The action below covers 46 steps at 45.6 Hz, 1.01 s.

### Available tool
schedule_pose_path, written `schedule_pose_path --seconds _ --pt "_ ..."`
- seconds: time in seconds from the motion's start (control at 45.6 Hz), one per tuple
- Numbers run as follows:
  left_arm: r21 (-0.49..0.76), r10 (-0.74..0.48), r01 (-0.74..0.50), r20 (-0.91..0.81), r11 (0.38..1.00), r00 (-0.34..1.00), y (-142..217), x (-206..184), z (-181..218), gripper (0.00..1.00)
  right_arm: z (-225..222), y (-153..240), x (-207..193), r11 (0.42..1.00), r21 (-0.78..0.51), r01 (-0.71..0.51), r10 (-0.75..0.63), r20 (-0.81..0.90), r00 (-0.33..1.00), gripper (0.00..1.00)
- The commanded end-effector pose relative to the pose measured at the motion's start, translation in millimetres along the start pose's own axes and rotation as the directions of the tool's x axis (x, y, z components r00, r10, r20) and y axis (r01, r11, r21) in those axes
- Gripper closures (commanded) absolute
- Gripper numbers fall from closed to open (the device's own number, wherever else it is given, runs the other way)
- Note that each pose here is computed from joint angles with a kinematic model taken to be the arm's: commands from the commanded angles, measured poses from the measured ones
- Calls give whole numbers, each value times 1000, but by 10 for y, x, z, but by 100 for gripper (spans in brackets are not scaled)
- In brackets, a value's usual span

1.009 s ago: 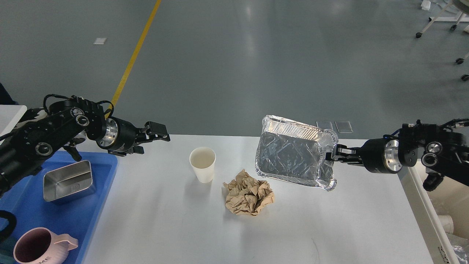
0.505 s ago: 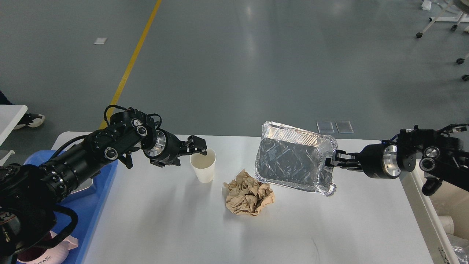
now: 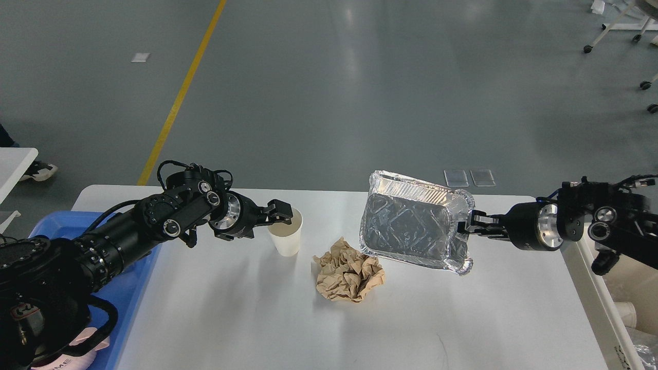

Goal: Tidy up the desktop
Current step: 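Reach the left gripper to the white paper cup and grasp it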

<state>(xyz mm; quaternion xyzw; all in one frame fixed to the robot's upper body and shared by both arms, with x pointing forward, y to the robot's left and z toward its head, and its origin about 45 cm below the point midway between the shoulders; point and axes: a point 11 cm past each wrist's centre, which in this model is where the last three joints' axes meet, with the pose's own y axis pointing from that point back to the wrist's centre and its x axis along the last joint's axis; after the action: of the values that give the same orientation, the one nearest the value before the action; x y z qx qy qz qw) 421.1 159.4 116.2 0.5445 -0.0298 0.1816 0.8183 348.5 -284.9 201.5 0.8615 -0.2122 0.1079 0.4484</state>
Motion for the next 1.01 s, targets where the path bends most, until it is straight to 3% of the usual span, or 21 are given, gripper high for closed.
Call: schedule_pose_path --seconds 0.0,0.154,0.197,0.219,0.417,0.834,0.987 --pt "40 -14 12 39 999 999 -60 -79 -50 44 -1 3 5 1000 0 -2 2 0 1000 100" --pt "59 -26 22 69 998 997 -96 -134 -53 65 1 9 12 1000 0 -4 4 0 1000 100" --pt "60 -23 19 70 998 997 -101 -137 -50 74 1 9 12 1000 0 -4 4 0 1000 100" --pt "56 -14 11 67 998 998 -113 -135 -45 83 -1 9 12 1000 2 -4 4 0 1000 100" --pt "83 17 -22 70 996 997 -142 -113 -57 99 11 24 22 1000 -1 -8 8 2 1000 100" --pt "106 18 -27 86 994 996 -134 -102 -87 100 23 42 33 1000 -5 -12 12 3 1000 100" --pt "124 23 -30 58 992 998 60 88 -382 100 25 48 42 1000 -5 -16 16 3 1000 100"
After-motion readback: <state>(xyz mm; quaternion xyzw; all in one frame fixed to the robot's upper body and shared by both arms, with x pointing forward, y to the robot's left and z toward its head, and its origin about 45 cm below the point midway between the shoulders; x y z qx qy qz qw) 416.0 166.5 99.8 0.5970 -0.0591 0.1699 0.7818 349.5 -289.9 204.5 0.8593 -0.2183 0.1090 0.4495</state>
